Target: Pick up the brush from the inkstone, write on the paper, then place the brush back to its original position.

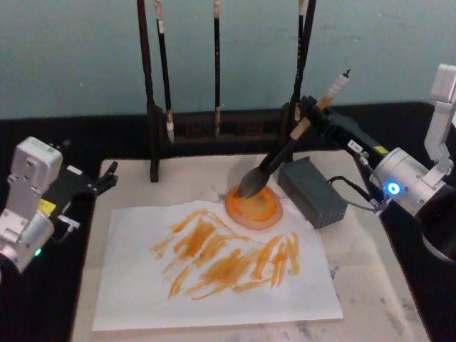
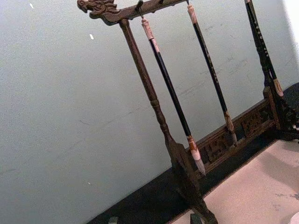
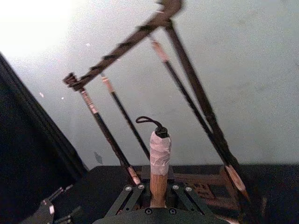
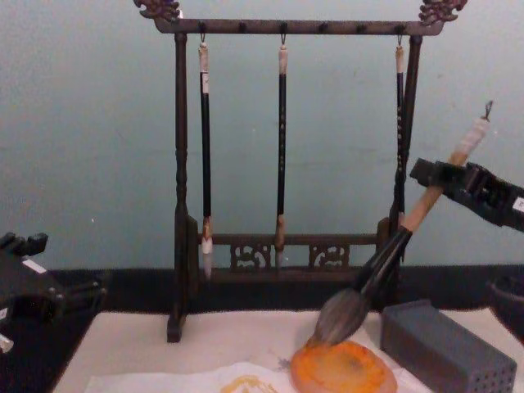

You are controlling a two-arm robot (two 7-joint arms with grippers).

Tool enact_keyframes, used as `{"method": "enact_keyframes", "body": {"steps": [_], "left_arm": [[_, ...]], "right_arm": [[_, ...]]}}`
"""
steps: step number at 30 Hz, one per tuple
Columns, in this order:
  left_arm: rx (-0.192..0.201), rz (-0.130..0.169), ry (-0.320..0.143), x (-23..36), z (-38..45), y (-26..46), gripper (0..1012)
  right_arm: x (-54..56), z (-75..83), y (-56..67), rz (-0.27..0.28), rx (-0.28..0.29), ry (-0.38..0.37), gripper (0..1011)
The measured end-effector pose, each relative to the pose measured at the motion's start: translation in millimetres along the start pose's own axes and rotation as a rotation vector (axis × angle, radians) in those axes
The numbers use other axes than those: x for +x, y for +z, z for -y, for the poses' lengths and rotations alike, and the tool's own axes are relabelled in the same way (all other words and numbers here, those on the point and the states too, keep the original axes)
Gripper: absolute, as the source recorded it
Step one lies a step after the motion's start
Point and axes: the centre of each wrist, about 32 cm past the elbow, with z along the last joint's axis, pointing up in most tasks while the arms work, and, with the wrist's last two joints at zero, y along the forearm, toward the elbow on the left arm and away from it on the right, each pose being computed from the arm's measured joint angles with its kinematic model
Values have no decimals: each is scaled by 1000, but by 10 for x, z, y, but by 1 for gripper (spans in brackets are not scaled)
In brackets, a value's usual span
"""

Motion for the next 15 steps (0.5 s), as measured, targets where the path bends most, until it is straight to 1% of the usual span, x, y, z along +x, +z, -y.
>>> {"method": "enact_keyframes", "body": {"steps": [2, 3, 5, 6, 7, 8, 15], "left_arm": [[0, 0, 0, 0, 0, 0, 1001], [0, 0, 0, 0, 0, 0, 1001], [0, 0, 0, 0, 0, 0, 1001], [0, 0, 0, 0, 0, 0, 1001], [0, 0, 0, 0, 0, 0, 1001], [0, 0, 0, 0, 0, 0, 1001], [0, 0, 0, 0, 0, 0, 1001]], "right_arm": [[46, -6, 6, -39, -6, -9, 156], [95, -9, 6, -80, -12, -19, 156], [145, -13, 9, -118, -18, -29, 156], [190, -16, 8, -154, -24, -38, 156], [209, -16, 9, -169, -26, -43, 156], [251, -21, 10, -197, -30, -52, 156], [374, -36, -3, -282, -45, -83, 156]]}}
